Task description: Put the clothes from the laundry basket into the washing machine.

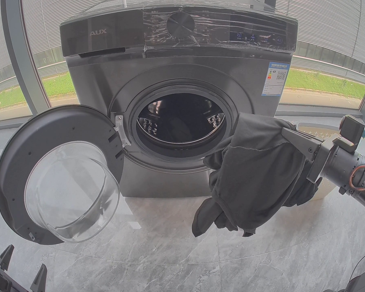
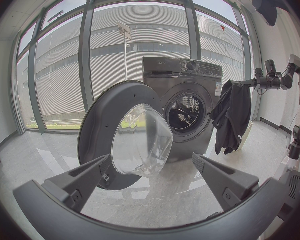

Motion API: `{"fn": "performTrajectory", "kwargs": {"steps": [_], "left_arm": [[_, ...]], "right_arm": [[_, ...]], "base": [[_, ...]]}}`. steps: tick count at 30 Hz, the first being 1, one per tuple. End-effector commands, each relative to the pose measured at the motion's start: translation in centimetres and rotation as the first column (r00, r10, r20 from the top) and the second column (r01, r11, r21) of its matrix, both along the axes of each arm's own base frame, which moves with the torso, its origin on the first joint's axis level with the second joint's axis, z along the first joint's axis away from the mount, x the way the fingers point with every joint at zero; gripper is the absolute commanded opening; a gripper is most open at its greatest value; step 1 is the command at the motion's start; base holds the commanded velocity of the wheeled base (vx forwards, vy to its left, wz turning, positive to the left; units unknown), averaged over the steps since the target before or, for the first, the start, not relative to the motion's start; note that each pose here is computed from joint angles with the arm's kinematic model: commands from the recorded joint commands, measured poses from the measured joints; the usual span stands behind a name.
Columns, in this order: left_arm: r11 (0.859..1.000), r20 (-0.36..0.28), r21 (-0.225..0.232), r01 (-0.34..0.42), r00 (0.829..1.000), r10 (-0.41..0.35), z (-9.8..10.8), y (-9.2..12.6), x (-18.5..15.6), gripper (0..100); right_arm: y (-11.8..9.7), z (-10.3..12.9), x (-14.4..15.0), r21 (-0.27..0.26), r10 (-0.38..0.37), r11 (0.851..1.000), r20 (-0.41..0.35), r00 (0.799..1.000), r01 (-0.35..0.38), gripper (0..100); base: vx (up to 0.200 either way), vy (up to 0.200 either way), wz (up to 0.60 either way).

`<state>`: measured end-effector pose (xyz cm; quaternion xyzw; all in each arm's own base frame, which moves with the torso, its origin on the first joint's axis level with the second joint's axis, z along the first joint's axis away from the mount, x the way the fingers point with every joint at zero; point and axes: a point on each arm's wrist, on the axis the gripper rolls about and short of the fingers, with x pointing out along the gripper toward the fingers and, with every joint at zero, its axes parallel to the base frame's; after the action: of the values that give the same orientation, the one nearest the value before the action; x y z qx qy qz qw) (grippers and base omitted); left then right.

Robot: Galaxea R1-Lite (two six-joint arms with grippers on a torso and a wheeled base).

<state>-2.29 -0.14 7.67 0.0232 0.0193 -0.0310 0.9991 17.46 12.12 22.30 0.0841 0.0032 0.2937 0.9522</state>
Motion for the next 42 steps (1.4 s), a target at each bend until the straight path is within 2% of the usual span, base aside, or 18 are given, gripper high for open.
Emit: {"fn": "performTrajectory", "kwargs": {"steps": [1,6,8,10,13,15,17,19,21,24,27,29,30,31,32,37,40,42], "left_arm": [[1.000,0.000,-0.002,-0.003,1.000,0.003,-0.5,0.0,0.0,100],[1.000,0.013,0.006,-0.003,1.000,0.003,-0.3,0.0,0.0,100],[1.000,0.121,-0.007,0.005,0.993,-0.005,2.1,0.0,-0.6,100],[0.999,0.187,-0.002,0.052,0.981,-0.050,5.4,-0.1,-1.1,100],[0.988,0.108,0.001,0.153,0.982,-0.153,7.2,-0.3,-0.1,100],[0.969,0.014,-0.010,0.246,0.969,-0.246,7.6,-0.5,1.4,100],[0.936,-0.043,-0.025,0.352,0.935,-0.353,7.8,-0.7,2.6,100],[0.875,-0.078,-0.053,0.481,0.872,-0.483,7.9,-1.0,3.6,100],[0.848,-0.121,-0.079,0.524,0.840,-0.530,8.2,-1.2,4.9,100],[0.832,-0.154,-0.080,0.549,0.818,-0.554,8.7,-1.5,7.6,100],[0.811,-0.168,-0.085,0.578,0.794,-0.584,8.9,-1.9,9.8,100],[0.780,-0.186,-0.092,0.619,0.759,-0.625,8.8,-2.8,11.8,100],[0.780,-0.186,-0.092,0.619,0.759,-0.625,8.8,-2.8,11.8,100],[0.772,-0.203,-0.093,0.628,0.748,-0.632,8.6,-3.4,12.8,100],[0.772,-0.203,-0.093,0.628,0.748,-0.632,8.6,-3.4,12.8,100],[0.748,-0.236,-0.093,0.657,0.715,-0.658,8.1,-5.4,15.3,100],[0.728,-0.254,-0.102,0.678,0.689,-0.678,7.9,-6.5,16.6,100],[0.724,-0.272,-0.108,0.681,0.680,-0.681,7.5,-6.9,17.6,100]], "right_arm": [[1.0,-0.1,0.0,-0.001,0.048,0.999,-0.007,0.999,-0.048,0],[1.8,-0.2,0.5,-0.004,0.069,0.998,-0.016,0.997,-0.070,0],[2.3,-0.7,1.0,-0.003,0.073,0.997,-0.043,0.996,-0.073,0],[3.2,-0.9,1.3,0.023,0.096,0.995,-0.066,0.993,-0.094,0],[4.6,-0.8,2.0,0.058,0.112,0.992,-0.069,0.991,-0.108,0],[5.2,-1.0,2.7,0.061,0.109,0.993,-0.064,0.992,-0.105,0],[5.7,-1.3,3.6,0.056,0.103,0.994,-0.070,0.992,-0.099,0],[6.4,-2.1,4.5,0.051,0.093,0.995,-0.085,0.992,-0.089,0],[6.9,-2.8,5.4,0.048,0.064,0.997,-0.090,0.994,-0.060,0],[8.0,-4.0,6.7,0.053,0.029,0.998,-0.081,0.996,-0.025,0],[8.7,-4.5,7.4,0.062,0.030,0.998,-0.067,0.997,-0.026,0],[9.8,-5.2,8.2,0.061,0.030,0.998,-0.071,0.997,-0.025,0],[9.8,-5.2,8.2,0.061,0.030,0.998,-0.071,0.997,-0.025,0],[10.1,-5.6,8.7,0.055,0.008,0.998,-0.076,0.997,-0.004,0],[10.1,-5.6,8.7,0.055,0.008,0.998,-0.076,0.997,-0.004,0],[10.6,-5.9,9.3,0.059,-0.004,0.998,-0.065,0.998,0.008,0],[10.8,-5.8,9.4,0.066,-0.004,0.998,-0.060,0.998,0.008,0],[11.0,-5.4,9.5,0.074,0.000,0.997,-0.047,0.999,0.004,0]], "base": [[0.000,0.000,0.00],[0.000,0.000,0.00],[0.000,0.000,0.00],[0.000,0.000,0.00],[0.000,0.000,0.00],[0.000,0.000,0.00],[0.000,0.000,0.00],[0.000,0.000,0.00],[0.000,0.000,0.00],[0.000,0.000,0.00],[0.000,0.000,0.00],[0.000,0.000,0.00],[0.000,0.000,0.00],[0.000,0.000,0.00],[0.000,0.000,0.00],[0.000,0.000,0.00],[0.000,0.000,0.00],[0.000,0.000,0.00]]}}
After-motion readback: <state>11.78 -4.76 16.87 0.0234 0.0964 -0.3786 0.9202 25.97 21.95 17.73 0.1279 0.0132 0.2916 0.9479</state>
